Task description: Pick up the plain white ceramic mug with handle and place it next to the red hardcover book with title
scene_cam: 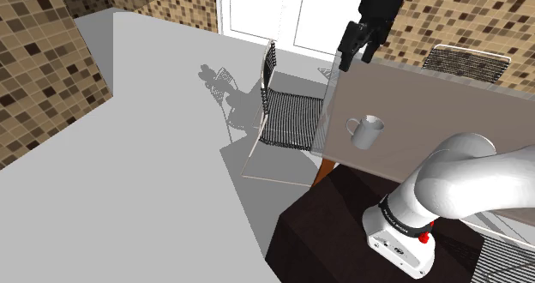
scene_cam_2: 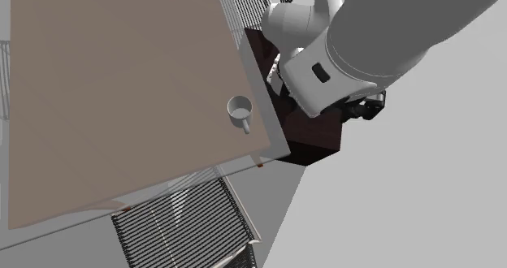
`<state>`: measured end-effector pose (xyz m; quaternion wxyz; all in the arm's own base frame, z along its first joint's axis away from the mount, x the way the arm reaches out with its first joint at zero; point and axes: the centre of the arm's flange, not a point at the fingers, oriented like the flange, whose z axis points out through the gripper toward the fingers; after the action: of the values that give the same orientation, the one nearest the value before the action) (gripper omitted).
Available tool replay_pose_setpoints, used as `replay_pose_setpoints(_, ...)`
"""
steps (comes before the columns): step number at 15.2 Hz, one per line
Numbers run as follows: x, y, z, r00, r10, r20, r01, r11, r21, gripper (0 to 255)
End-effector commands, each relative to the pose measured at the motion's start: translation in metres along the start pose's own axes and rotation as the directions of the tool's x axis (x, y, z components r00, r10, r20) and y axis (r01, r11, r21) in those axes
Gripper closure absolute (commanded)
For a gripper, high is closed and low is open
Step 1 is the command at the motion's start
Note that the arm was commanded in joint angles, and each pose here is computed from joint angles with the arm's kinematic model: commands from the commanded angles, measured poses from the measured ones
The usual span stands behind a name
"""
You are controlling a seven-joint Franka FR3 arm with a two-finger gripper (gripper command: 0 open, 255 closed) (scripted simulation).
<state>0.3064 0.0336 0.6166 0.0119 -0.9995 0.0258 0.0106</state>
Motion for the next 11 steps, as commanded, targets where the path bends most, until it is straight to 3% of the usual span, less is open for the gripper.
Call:
replay_pose_setpoints(1,0.000,0.000,0.000,1.000,0.000,0.000,0.000,1.000,0.000,0)
replay_pose_setpoints(11,-0.018,0.094,0.089,1.000,-0.014,0.019,0.015,1.000,-0.005,0)
